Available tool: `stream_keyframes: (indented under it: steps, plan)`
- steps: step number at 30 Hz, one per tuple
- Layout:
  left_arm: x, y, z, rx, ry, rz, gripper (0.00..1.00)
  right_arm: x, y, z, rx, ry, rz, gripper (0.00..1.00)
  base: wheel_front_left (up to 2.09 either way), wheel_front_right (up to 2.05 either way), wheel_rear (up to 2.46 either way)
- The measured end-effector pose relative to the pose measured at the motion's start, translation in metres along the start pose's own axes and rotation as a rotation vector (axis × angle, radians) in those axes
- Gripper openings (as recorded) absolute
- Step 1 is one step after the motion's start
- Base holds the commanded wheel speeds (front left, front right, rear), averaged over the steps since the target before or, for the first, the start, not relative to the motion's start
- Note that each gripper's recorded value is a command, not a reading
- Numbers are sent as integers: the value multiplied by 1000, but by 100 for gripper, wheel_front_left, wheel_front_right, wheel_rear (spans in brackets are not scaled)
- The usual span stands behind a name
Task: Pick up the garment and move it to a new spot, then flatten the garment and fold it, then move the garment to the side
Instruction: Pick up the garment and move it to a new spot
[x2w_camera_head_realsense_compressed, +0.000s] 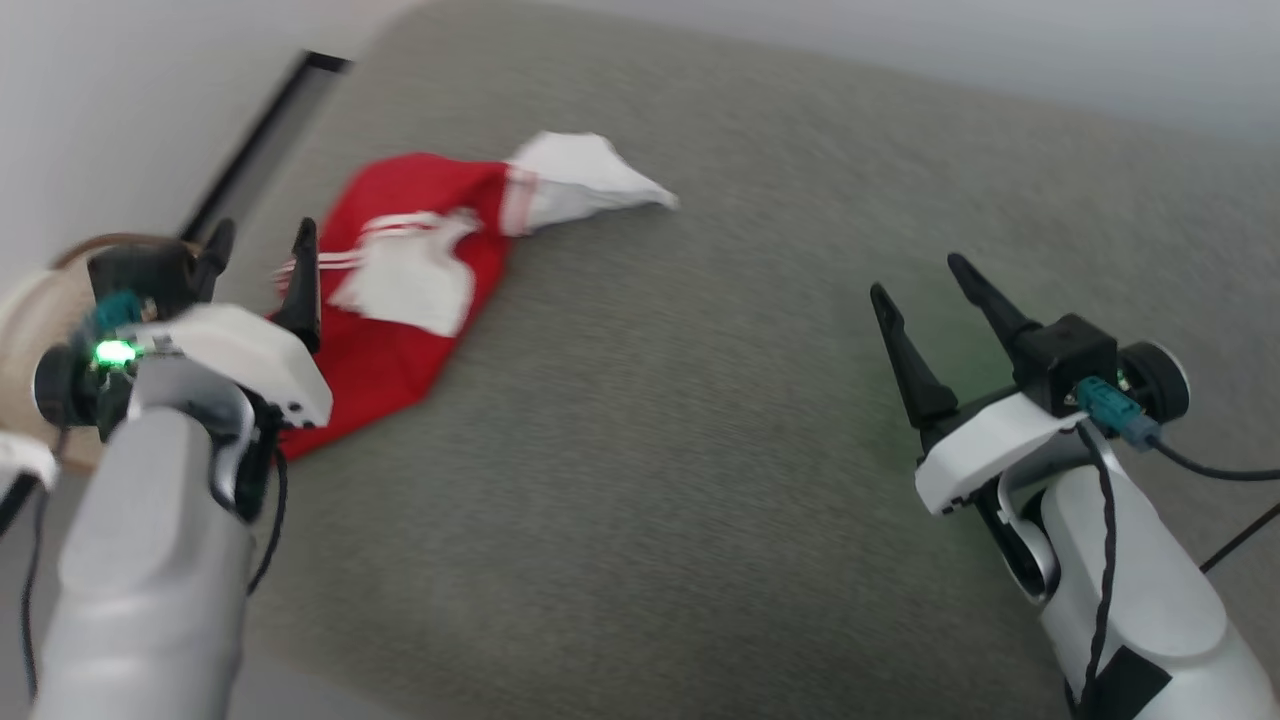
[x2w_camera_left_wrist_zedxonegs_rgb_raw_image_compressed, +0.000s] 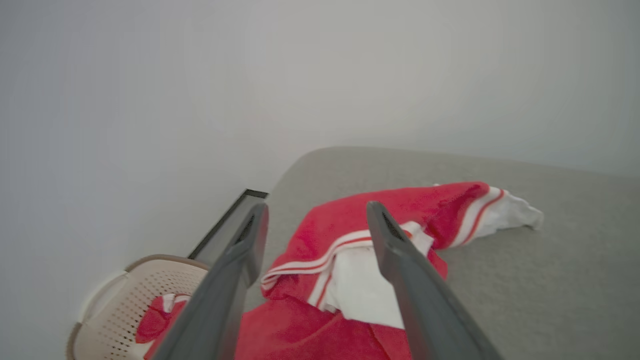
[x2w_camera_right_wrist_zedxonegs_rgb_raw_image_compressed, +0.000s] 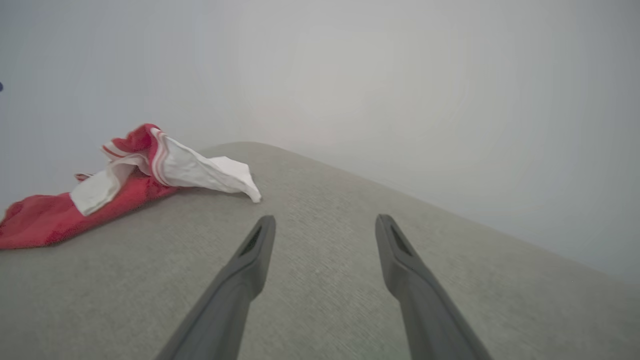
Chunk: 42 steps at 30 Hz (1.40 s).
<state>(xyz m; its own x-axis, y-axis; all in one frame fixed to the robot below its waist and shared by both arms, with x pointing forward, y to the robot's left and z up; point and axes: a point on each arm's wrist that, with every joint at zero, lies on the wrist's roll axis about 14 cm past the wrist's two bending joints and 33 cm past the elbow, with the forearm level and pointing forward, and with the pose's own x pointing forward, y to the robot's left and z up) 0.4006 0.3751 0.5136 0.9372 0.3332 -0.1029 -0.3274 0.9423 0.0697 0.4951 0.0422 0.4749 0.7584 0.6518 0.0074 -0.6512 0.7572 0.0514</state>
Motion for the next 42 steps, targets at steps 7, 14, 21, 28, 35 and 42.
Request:
stream_keyframes:
  steps: [7, 14, 21, 28, 35, 42]
  plan:
    - [35, -37, -81, -36, 488, -127, 100, -19, -45, -25, 39, 29, -116, 100, 0, 0, 0]
    - [52, -45, -127, -63, 764, -156, 100, -29, -77, -35, 57, 27, -198, 100, 0, 0, 0]
    - [72, -63, -168, -92, 935, -159, 100, -56, -115, -59, 31, 81, -282, 100, 0, 0, 0]
    - [77, -72, -172, -93, 938, -176, 0, -58, -118, -55, 20, 69, -288, 100, 0, 0, 0]
    - [82, -72, -138, -50, 709, -196, 0, -52, -99, -23, 9, 8, -254, 100, 0, 0, 0]
    - [89, -76, -64, 19, 444, -256, 0, -66, -87, 14, 11, -53, -275, 100, 0, 0, 0]
